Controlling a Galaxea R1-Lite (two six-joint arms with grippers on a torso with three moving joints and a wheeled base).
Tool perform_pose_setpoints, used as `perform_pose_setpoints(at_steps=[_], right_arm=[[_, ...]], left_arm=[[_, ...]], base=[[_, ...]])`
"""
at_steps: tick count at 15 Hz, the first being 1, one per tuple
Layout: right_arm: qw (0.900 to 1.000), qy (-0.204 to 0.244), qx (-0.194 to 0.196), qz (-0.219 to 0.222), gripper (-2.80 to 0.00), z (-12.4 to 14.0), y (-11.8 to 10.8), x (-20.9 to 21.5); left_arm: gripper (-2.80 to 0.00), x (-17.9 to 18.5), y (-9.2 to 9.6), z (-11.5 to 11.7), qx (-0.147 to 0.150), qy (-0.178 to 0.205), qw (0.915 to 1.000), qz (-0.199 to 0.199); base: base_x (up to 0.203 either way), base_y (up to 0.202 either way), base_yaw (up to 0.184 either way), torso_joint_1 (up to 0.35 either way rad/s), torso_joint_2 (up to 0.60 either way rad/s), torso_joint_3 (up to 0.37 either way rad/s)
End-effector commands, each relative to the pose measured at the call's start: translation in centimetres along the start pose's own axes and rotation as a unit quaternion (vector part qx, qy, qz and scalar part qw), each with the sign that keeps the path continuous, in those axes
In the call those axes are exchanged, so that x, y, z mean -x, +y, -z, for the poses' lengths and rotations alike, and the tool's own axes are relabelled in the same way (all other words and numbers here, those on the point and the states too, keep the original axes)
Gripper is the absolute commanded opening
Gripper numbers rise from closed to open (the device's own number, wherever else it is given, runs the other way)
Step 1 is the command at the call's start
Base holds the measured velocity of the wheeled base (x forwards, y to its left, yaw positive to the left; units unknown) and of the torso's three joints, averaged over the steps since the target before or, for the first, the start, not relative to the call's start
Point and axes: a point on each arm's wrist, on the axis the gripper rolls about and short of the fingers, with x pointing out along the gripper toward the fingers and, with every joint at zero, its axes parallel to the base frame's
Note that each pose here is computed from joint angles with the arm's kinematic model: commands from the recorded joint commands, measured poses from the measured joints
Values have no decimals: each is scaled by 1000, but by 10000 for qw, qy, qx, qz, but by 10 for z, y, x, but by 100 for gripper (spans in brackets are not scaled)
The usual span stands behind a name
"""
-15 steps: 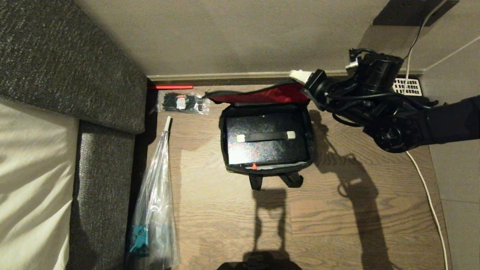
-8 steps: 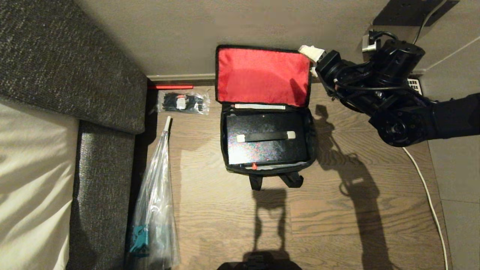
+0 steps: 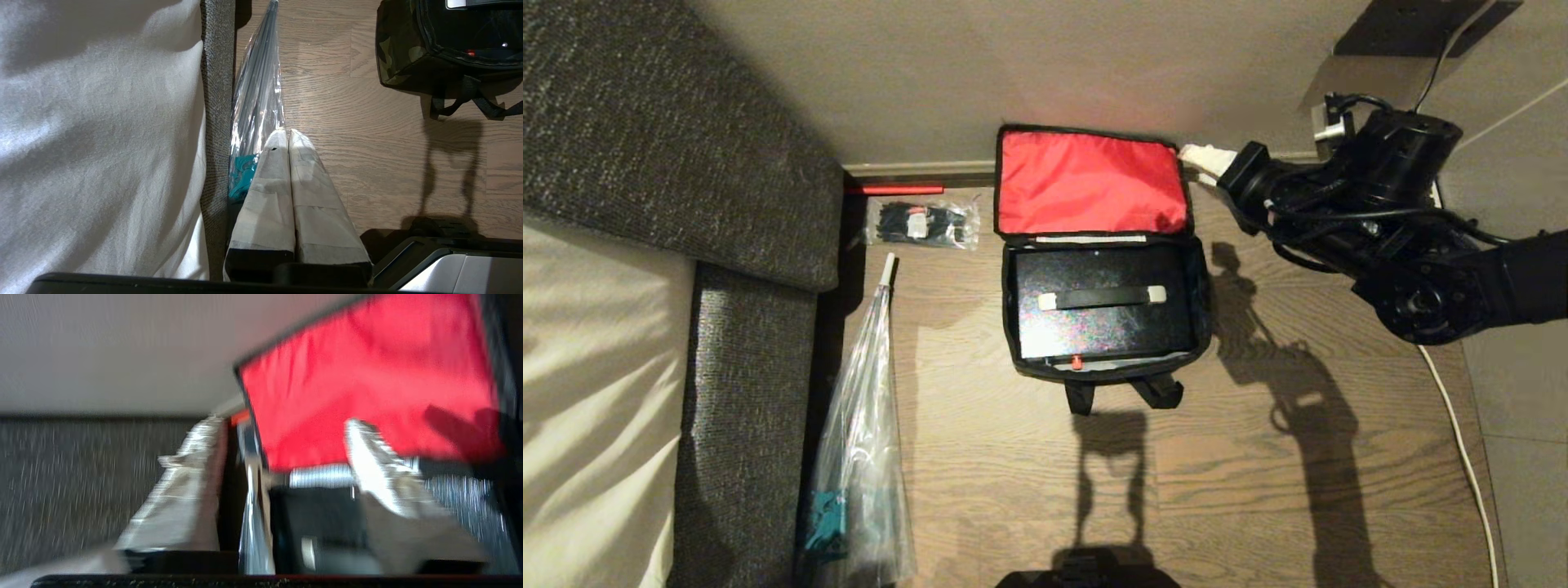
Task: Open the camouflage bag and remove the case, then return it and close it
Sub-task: Grip the handle
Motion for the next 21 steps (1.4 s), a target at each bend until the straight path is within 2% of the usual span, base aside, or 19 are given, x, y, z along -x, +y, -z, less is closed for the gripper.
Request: perform_pose_setpoints(at_steps=[1, 5, 8, 10, 12, 13, 16, 17, 19, 21], right_arm=[[9999, 156, -7, -18, -280, -4, 7, 20], [9970, 768, 64, 21, -280, 10, 14, 80], [9932, 1097, 391, 13, -280, 13, 33, 143], [9880, 1402, 621, 200, -280, 11, 49, 187], [9770, 1760, 973, 714, -280, 13, 60, 241], [9696, 1855, 1267, 966, -280, 14, 64, 268], [9515, 1747, 1995, 1561, -280, 33, 68, 341], [9448, 1690, 2172, 1777, -280, 46, 64, 360], [9263, 1776, 2437, 2259, -280, 84, 42, 385], [9137, 1729, 2662, 2536, -280, 109, 27, 401]], left_arm=[[-280, 0, 0, 0, 2, -12, 10000, -7], [-280, 0, 0, 0, 2, -11, 10000, -7], [-280, 0, 0, 0, 2, -6, 10000, -7], [-280, 0, 0, 0, 2, -5, 10000, -7], [-280, 0, 0, 0, 2, -6, 10000, -7], [-280, 0, 0, 0, 2, -8, 10000, -7], [-280, 0, 0, 0, 2, -13, 10000, -6], [-280, 0, 0, 0, 2, -12, 10000, -7], [-280, 0, 0, 0, 2, -5, 10000, -7], [-280, 0, 0, 0, 2, -5, 10000, -7]], base=[[0, 0, 0, 0, 0, 0], [0, 0, 0, 0, 0, 0], [0, 0, 0, 0, 0, 0], [0, 0, 0, 0, 0, 0], [0, 0, 0, 0, 0, 0], [0, 0, 0, 0, 0, 0], [0, 0, 0, 0, 0, 0], [0, 0, 0, 0, 0, 0], [0, 0, 0, 0, 0, 0], [0, 0, 0, 0, 0, 0]])
